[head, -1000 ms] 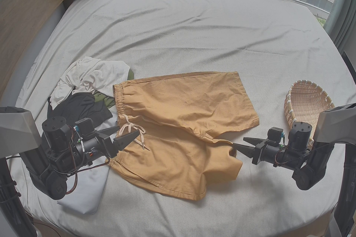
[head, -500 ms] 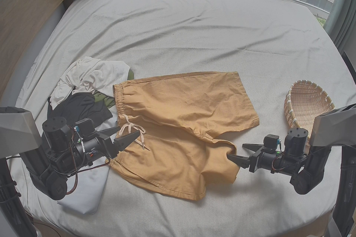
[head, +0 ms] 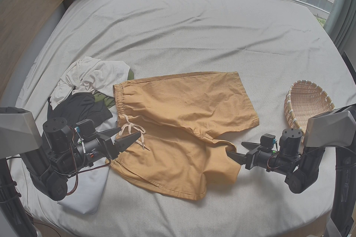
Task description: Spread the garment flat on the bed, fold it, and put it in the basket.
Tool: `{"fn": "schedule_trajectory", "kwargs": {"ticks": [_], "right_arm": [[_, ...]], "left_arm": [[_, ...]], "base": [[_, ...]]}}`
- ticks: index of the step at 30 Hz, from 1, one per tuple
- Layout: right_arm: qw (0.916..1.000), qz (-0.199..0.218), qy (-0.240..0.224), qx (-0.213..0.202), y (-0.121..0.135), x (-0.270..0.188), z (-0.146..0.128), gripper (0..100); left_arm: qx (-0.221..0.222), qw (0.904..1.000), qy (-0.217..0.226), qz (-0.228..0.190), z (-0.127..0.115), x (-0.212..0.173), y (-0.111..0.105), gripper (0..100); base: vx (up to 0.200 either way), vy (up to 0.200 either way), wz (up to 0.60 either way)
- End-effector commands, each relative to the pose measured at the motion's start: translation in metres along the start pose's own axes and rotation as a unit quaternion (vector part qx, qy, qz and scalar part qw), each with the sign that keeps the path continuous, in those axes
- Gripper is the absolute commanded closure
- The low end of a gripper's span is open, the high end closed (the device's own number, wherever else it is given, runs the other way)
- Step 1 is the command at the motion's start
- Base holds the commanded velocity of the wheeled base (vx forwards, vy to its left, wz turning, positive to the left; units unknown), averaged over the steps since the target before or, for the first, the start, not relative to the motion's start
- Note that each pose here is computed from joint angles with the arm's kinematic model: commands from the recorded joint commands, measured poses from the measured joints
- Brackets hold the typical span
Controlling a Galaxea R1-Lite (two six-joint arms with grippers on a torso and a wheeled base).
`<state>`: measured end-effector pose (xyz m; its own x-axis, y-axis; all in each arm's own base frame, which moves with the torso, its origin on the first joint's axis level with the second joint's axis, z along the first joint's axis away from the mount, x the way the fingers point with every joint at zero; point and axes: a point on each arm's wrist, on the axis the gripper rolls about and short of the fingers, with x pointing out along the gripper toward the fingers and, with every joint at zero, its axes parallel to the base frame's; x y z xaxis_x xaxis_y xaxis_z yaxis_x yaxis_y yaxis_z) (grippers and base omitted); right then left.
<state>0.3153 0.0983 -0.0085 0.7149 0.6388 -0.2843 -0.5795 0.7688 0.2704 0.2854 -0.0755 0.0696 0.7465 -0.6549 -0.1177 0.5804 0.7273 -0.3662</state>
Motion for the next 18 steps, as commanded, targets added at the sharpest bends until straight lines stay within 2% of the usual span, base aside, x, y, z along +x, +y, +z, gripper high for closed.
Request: {"fn": "schedule_trajectory", "kwargs": {"ticks": [1, 11, 18], "right_arm": [[1.0000, 0.005, 0.003, 0.004, 0.002, 0.001, -0.001, 100], [0.9989, 0.011, -0.037, 0.029, 0.012, -0.016, 0.028, 100], [0.9986, -0.001, -0.044, 0.030, 0.008, -0.029, 0.035, 100]], "left_arm": [[-0.001, 1.0000, 0.000, 0.000, 0.000, 0.000, 0.000, 0], [0.000, 1.0000, 0.001, -0.001, 0.000, 0.000, 0.000, 0], [0.000, 1.0000, 0.000, -0.001, 0.000, 0.001, 0.000, 0]], "base": [[0.000, 0.000, 0.00], [0.000, 0.000, 0.00], [0.000, 0.000, 0.00]]}}
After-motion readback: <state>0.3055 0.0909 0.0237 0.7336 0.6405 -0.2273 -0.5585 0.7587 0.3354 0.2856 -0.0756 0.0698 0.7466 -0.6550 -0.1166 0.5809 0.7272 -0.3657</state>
